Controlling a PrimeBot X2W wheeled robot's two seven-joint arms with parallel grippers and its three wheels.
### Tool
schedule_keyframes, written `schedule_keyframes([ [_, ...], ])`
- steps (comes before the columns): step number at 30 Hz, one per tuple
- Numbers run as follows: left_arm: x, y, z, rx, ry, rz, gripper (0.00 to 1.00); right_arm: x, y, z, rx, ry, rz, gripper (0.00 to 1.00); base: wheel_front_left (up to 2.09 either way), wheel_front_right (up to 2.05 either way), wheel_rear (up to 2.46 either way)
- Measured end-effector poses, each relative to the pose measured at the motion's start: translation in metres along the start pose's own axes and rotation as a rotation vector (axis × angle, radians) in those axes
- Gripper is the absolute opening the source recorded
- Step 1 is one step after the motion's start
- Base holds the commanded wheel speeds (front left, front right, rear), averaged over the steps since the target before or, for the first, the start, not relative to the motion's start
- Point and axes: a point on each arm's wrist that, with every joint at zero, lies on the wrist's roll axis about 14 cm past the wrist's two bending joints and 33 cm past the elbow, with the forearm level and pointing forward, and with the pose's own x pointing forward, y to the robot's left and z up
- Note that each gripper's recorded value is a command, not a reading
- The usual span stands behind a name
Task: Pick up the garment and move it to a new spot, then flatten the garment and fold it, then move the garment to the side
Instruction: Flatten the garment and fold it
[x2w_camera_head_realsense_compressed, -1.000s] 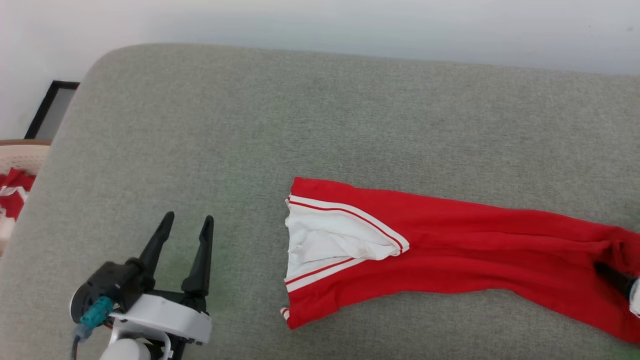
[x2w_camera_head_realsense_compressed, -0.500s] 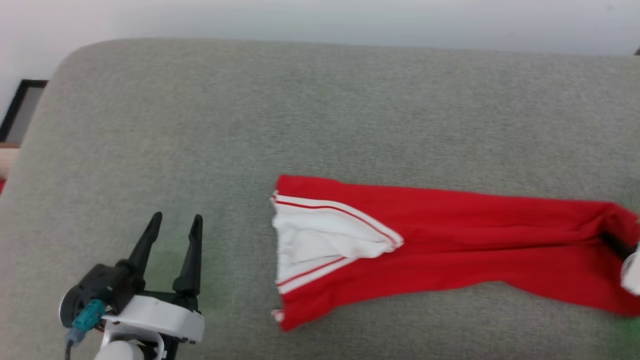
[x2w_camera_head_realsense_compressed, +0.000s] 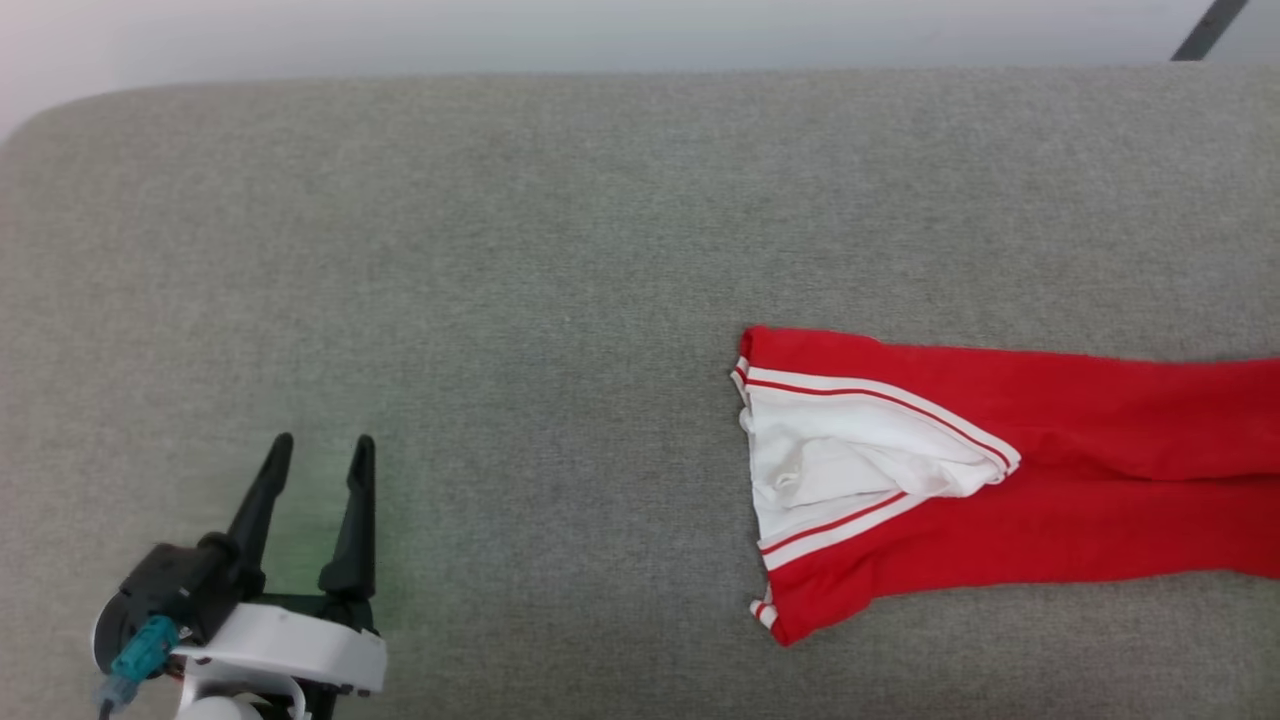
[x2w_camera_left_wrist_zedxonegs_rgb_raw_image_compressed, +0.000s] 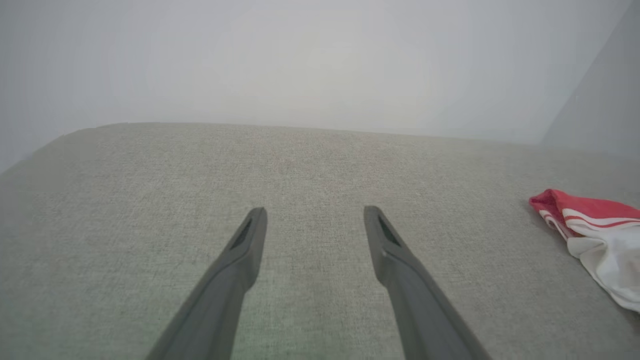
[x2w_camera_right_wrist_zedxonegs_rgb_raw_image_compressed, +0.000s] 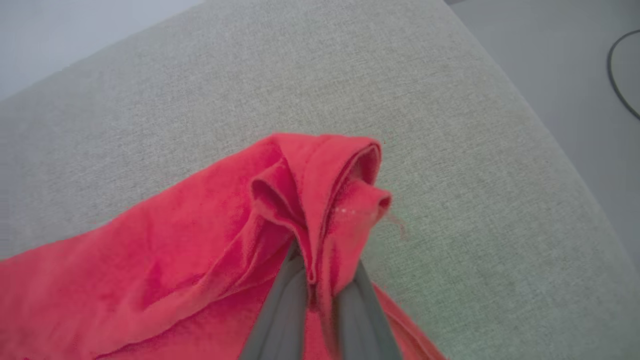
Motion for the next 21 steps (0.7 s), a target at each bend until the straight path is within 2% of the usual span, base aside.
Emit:
schedule_keyframes([
  [4,-0.001,-0.006,-0.008,-0.011,0.021,-0.012,1.00,-0.001,0.021,-0.006,-0.027,0.013,0.056,0.00,0.00,0.00,0.00],
  [7,-0.004,-0.009,-0.008,-0.017,0.023,-0.017,1.00,-0.007,0.053,-0.013,-0.059,0.027,0.145,0.00,0.00,0.00,0.00],
  [11,-0.010,-0.012,-0.008,-0.017,0.026,-0.022,1.00,-0.023,0.115,-0.014,-0.094,0.024,0.327,0.00,0.00,0.00,0.00],
  [15,-0.014,-0.019,-0.008,-0.027,0.026,-0.032,1.00,-0.048,0.178,-0.023,-0.181,0.046,0.508,0.00,0.00,0.00,0.00],
  [21,-0.021,-0.026,-0.010,-0.052,0.030,-0.033,1.00,-0.079,0.252,-0.040,-0.299,0.074,0.714,0.00,0.00,0.00,0.00],
])
